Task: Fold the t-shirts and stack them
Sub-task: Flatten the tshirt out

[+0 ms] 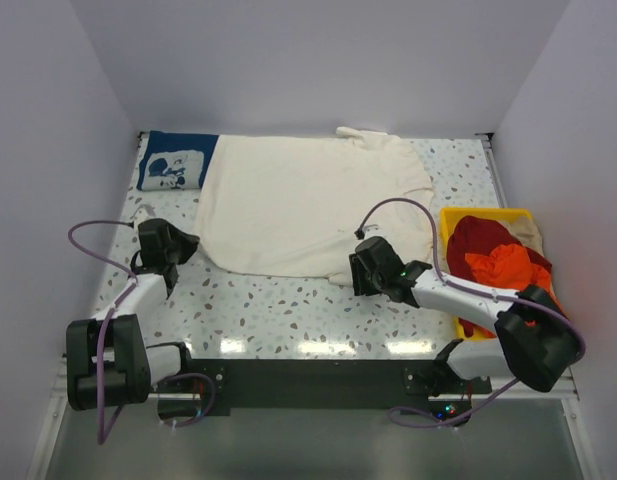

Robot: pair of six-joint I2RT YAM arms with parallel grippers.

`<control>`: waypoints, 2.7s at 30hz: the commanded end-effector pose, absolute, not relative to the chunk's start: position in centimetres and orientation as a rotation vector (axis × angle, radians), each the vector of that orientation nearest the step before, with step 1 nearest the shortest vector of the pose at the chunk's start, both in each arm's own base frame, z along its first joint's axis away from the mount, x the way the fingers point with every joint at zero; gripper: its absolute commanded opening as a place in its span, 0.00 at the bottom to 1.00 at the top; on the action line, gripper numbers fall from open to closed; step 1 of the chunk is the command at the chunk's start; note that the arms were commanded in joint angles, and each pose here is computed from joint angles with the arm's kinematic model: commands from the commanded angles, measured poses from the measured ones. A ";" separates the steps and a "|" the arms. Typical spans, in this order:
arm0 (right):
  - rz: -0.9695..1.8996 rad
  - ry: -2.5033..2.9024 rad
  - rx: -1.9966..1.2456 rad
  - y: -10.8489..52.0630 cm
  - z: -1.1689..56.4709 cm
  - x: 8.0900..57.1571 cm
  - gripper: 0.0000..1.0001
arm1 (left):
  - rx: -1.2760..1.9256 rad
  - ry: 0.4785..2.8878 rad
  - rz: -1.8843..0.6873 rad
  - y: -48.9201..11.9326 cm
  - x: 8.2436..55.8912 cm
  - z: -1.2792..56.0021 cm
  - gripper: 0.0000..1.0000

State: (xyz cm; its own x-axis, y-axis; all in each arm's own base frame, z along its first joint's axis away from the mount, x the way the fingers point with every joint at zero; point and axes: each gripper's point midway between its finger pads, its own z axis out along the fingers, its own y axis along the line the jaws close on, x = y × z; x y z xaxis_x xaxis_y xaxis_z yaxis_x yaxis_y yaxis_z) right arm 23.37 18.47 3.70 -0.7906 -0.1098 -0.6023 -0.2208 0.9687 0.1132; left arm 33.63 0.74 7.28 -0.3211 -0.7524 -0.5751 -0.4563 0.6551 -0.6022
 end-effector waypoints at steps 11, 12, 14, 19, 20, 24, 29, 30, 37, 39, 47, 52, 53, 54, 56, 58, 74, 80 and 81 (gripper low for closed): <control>0.156 2.434 -0.314 19.7 3.9 25.7 0.53 | -0.896 1.940 -0.463 0.2 34.6 8.3 0.00; 0.158 2.441 -0.316 19.8 3.7 25.6 0.53 | -0.898 1.940 -0.462 0.2 34.6 8.2 0.00; 0.136 2.456 -0.309 19.6 3.4 25.6 0.52 | -0.896 1.939 -0.464 0.2 34.6 8.2 0.00; 0.059 2.495 -0.280 18.6 3.1 25.5 0.28 | -0.898 1.940 -0.463 0.2 34.6 8.2 0.00; 0.057 2.497 -0.267 18.7 3.5 25.6 0.21 | -0.895 1.940 -0.461 0.2 34.6 8.3 0.00; 0.046 2.538 -0.258 18.2 5.2 24.7 0.09 | -0.895 1.942 -0.464 0.1 34.5 8.3 0.00; 0.113 2.586 -0.273 17.8 8.6 22.5 0.06 | -0.896 1.926 -0.464 0.2 34.5 8.9 0.00; 0.130 2.593 -0.281 17.9 9.1 22.2 0.06 | -0.898 1.926 -0.464 0.2 34.4 8.9 0.00; 0.176 2.653 -0.351 18.4 11.9 20.9 0.07 | -0.907 1.922 -0.473 0.2 34.5 9.0 0.00; 0.148 2.665 -0.353 18.5 11.6 21.4 0.18 | -0.909 1.919 -0.472 0.2 34.5 9.1 0.00; 0.075 2.617 -0.088 16.3 10.9 22.2 0.55 | -0.920 1.907 -0.444 0.6 34.2 9.7 0.00; 0.074 2.587 0.237 12.0 8.7 20.4 0.53 | -0.921 1.880 -0.432 0.9 34.0 10.3 0.00; 0.148 2.567 0.328 11.4 9.0 20.5 0.52 | -0.921 1.878 -0.434 0.9 34.0 10.3 0.00; 0.169 2.563 0.380 10.9 8.5 20.5 0.52 | -0.922 1.878 -0.437 0.9 34.0 10.3 0.00; 0.207 2.539 0.500 9.7 7.2 20.6 0.52 | -0.920 1.879 -0.447 0.7 34.0 10.3 0.00; 0.236 2.530 0.569 9.4 6.3 21.0 0.52 | -0.920 1.885 -0.450 0.7 34.0 10.0 0.00; 0.333 2.305 0.924 8.5 3.3 22.3 0.52 | -0.911 1.891 -0.461 0.4 33.7 9.8 0.00; 0.293 2.263 0.927 8.0 3.5 23.3 0.36 | -0.912 1.886 -0.453 0.5 33.5 10.0 0.00; 0.272 2.268 0.922 7.8 3.6 23.4 0.31 | -0.912 1.885 -0.452 0.5 33.4 10.0 0.00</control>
State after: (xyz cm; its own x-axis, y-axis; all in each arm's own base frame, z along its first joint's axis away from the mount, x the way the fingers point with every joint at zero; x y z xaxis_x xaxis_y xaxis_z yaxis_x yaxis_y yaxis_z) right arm 21.72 8.63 2.74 -0.6018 0.6593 -0.4507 0.5206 0.7519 0.4045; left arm 33.18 0.56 8.89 -0.2942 -0.7514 -0.5906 -0.4234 0.6565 -0.6243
